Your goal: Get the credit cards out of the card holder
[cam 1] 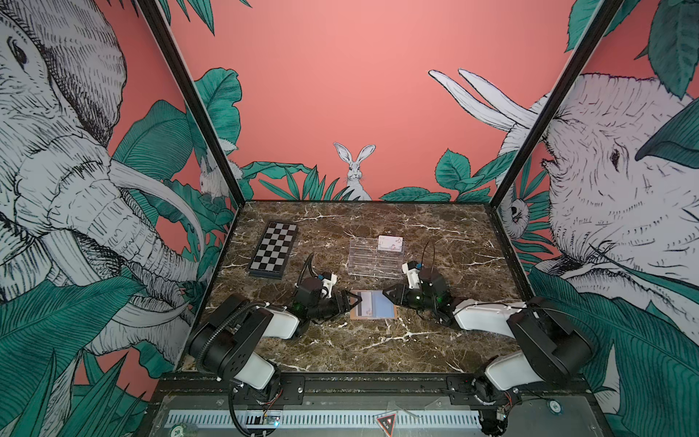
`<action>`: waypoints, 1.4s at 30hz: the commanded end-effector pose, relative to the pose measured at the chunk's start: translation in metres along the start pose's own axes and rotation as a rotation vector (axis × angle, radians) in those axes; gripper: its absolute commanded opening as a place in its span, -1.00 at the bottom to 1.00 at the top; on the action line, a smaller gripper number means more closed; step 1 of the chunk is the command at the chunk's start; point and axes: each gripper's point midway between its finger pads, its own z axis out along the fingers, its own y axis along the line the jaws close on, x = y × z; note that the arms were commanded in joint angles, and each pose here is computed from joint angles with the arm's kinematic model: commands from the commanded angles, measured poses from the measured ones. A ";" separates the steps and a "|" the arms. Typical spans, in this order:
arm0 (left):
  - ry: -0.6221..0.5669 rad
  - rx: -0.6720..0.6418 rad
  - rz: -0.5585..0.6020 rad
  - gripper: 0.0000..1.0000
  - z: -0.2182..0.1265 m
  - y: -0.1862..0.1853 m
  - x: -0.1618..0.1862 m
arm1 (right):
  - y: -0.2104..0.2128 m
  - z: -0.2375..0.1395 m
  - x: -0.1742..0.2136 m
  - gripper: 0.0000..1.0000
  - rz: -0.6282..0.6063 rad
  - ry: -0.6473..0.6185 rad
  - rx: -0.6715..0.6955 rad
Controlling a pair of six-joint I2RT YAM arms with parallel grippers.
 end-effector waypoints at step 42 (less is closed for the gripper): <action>0.024 0.147 0.025 -0.34 0.013 -0.031 0.003 | -0.047 0.017 0.027 -0.54 0.038 0.050 0.114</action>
